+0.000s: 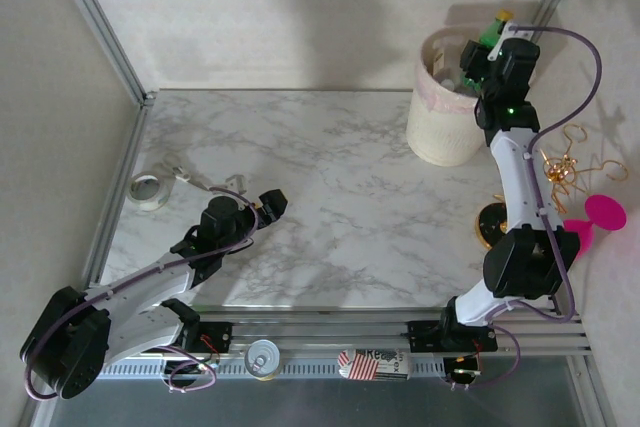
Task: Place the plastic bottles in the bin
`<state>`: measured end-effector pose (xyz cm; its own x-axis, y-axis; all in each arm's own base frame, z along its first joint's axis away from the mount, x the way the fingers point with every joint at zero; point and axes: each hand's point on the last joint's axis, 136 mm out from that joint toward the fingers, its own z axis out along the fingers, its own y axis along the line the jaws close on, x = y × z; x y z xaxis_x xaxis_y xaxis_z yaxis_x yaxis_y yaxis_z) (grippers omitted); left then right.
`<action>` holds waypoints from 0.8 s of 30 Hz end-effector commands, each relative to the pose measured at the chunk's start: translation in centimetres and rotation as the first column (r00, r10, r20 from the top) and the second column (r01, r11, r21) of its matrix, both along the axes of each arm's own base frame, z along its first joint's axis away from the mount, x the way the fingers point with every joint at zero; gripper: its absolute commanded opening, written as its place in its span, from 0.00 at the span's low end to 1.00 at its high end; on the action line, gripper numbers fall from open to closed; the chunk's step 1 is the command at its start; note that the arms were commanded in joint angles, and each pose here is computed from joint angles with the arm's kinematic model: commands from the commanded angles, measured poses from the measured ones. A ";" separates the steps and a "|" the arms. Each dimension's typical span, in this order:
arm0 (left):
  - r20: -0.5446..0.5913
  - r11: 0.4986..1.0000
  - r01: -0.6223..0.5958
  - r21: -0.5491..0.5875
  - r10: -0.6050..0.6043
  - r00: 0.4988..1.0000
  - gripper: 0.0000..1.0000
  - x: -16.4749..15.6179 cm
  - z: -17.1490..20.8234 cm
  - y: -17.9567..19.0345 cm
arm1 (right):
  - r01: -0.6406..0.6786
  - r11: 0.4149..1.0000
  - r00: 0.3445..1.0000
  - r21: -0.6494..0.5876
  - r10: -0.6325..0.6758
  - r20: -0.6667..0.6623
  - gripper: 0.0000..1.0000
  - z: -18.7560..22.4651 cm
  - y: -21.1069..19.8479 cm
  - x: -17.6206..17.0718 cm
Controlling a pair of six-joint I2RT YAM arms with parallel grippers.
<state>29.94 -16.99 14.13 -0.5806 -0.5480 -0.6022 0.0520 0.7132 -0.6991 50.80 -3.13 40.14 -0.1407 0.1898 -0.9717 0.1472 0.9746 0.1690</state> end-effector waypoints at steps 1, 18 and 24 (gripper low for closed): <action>0.049 1.000 -0.020 0.000 0.020 0.999 1.00 0.5 1.6 0.1 | 0.038 0.999 0.999 0.024 -0.038 0.009 0.44 -1.0 -1.2 0.5; 0.069 0.996 -0.093 0.004 0.093 0.993 1.00 0.4 2.3 1.6 | 0.065 0.998 0.998 0.028 -0.065 0.001 0.89 -1.1 -2.1 0.4; 0.073 0.993 -0.119 0.029 0.116 0.991 1.00 0.6 2.6 2.1 | 0.055 0.998 0.995 0.035 -0.057 0.076 0.99 1.8 -1.9 -1.2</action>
